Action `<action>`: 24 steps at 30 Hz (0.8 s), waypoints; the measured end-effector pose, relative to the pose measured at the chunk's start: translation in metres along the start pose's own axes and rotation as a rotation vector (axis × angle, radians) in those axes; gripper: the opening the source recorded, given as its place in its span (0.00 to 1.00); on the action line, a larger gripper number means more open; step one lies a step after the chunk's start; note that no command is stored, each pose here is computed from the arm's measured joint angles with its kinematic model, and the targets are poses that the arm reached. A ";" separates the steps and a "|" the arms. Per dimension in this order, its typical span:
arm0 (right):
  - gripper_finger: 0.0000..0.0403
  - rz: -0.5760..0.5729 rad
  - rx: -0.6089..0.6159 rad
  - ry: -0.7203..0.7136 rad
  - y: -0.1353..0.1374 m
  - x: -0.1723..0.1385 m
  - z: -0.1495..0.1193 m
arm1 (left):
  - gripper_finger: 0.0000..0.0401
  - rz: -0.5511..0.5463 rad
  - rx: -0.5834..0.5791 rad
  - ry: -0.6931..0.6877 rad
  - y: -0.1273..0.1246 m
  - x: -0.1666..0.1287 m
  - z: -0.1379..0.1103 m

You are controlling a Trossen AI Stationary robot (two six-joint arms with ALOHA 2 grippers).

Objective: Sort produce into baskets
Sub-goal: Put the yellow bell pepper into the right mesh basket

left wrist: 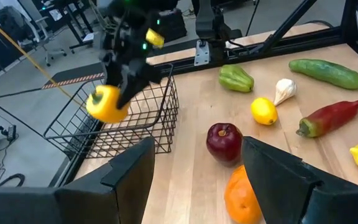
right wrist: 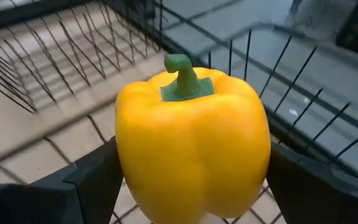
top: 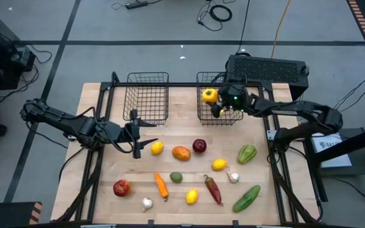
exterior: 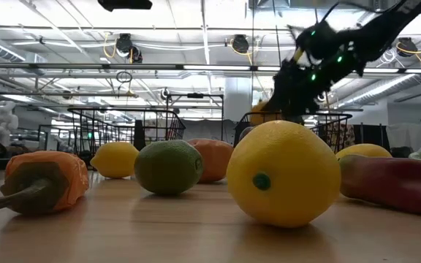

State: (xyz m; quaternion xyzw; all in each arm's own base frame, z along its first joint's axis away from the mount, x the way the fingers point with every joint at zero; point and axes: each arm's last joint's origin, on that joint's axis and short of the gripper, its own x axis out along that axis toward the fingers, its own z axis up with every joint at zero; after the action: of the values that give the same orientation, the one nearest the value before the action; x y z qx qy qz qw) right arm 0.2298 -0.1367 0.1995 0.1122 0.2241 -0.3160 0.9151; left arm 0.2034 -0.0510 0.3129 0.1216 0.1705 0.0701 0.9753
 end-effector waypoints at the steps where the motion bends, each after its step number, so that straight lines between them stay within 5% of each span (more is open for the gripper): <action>1: 0.83 -0.002 0.003 0.012 0.000 0.005 -0.003 | 0.61 0.000 0.000 -0.001 0.000 0.000 0.000; 24: 0.83 -0.051 -0.001 0.115 -0.013 0.040 -0.029 | 0.61 -0.001 0.000 0.000 0.000 0.000 0.000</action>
State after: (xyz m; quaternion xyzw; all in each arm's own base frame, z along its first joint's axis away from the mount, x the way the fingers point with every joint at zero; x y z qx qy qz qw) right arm 0.2397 -0.1573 0.1540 0.1242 0.2792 -0.3320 0.8924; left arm 0.2034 -0.0510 0.3129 0.1217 0.1706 0.0695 0.9753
